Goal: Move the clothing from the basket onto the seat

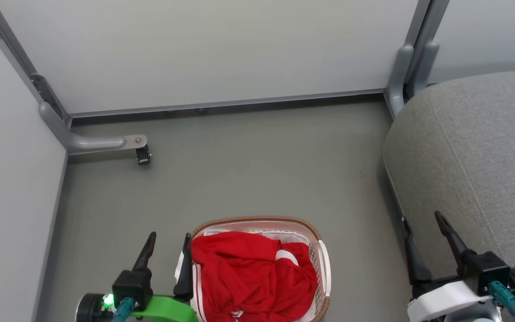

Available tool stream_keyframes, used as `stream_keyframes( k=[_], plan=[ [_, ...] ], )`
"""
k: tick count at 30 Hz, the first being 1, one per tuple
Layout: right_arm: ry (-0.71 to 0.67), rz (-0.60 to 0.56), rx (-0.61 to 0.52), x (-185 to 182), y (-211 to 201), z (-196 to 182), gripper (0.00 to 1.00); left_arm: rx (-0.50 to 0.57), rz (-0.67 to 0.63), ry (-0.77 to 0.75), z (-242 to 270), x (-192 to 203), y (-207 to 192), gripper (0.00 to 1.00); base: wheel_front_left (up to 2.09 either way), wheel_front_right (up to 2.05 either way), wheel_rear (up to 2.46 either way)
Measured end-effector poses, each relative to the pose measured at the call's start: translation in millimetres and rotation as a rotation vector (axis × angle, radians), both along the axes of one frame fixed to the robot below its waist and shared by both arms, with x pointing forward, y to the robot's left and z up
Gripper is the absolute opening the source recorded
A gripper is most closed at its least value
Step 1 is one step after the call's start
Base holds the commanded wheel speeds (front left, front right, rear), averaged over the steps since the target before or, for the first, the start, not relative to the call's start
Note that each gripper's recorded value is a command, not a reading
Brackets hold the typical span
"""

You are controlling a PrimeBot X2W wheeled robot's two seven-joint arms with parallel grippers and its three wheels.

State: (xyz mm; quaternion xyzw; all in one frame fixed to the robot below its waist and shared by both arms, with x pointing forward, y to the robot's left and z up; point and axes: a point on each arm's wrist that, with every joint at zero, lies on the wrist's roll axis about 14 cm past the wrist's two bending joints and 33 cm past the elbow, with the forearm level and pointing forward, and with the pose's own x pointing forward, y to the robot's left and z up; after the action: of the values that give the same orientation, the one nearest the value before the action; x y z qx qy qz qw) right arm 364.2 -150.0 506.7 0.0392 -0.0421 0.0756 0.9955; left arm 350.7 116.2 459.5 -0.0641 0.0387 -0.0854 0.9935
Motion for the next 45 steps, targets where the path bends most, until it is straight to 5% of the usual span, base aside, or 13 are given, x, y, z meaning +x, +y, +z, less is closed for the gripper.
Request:
stream_keyframes(
  k=[9, 19, 32, 45],
  plan=[
    [-0.013, -0.006, -0.017, 27, -2, 1, 1.00, 0.074, -0.072, 0.073, -27, 34, -11, 1.00, 0.00, 0.00, 0.00],
    [0.003, -0.018, -0.015, 70, -6, -13, 1.00, 0.206, -0.203, 0.312, -111, 61, -27, 1.00, 0.00, 0.00, 0.00],
    [0.091, -0.039, 0.036, 110, -14, -62, 1.00, 0.337, -0.304, 0.669, -230, 51, -21, 1.00, 0.00, 0.00, 0.00],
    [0.190, -0.111, 0.043, 108, -41, -101, 1.00, 0.416, -0.348, 0.841, -294, 49, -25, 1.00, 0.00, 0.00, 0.00]
  ],
)
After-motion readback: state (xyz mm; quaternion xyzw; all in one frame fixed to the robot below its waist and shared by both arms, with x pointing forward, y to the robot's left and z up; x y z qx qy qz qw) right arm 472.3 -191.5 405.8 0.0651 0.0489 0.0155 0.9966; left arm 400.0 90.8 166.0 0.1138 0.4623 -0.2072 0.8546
